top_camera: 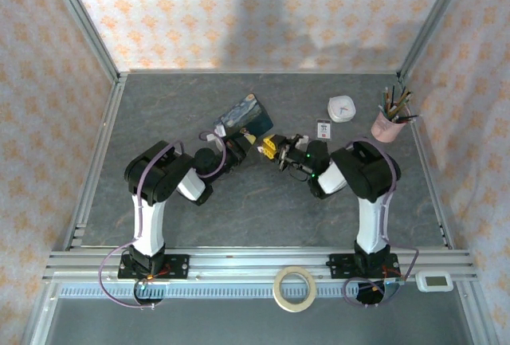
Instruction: Unlock a padlock with a key
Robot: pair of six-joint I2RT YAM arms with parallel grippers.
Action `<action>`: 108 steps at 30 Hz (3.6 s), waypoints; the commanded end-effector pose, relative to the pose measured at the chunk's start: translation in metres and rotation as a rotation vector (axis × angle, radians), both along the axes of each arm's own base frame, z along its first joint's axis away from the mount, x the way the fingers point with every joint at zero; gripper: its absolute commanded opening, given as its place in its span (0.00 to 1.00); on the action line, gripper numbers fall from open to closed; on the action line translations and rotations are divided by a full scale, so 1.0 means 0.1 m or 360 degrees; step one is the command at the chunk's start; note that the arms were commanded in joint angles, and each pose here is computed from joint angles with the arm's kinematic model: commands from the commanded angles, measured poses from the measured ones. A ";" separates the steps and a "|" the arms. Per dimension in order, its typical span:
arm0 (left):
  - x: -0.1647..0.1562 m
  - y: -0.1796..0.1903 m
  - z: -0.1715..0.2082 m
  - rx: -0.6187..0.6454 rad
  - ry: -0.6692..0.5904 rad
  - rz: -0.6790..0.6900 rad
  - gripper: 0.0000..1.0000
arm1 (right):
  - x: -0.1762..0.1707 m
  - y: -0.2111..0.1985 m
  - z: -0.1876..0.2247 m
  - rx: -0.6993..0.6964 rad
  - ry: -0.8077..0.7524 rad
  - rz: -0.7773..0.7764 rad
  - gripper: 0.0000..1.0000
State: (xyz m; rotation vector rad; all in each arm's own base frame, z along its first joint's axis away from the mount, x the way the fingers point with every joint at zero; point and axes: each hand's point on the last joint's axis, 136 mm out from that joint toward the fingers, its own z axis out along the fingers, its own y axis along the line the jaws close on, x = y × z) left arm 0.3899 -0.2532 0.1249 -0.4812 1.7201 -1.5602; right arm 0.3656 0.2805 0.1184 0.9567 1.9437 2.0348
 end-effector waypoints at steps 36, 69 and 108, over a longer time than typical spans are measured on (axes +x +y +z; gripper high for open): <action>-0.15 0.46 -0.60 0.0899 0.0436 0.0210 0.51 | -0.25 -0.17 -0.06 -0.2162 -0.1115 0.0396 0.46; -0.23 1.40 -0.19 0.0523 0.0387 0.0586 0.60 | -0.07 0.62 -0.62 -0.2819 -0.1027 0.0981 0.41; 0.09 1.50 0.02 0.0581 0.0241 0.0625 0.60 | 0.01 0.54 -0.45 -0.2608 -0.1868 0.1367 0.00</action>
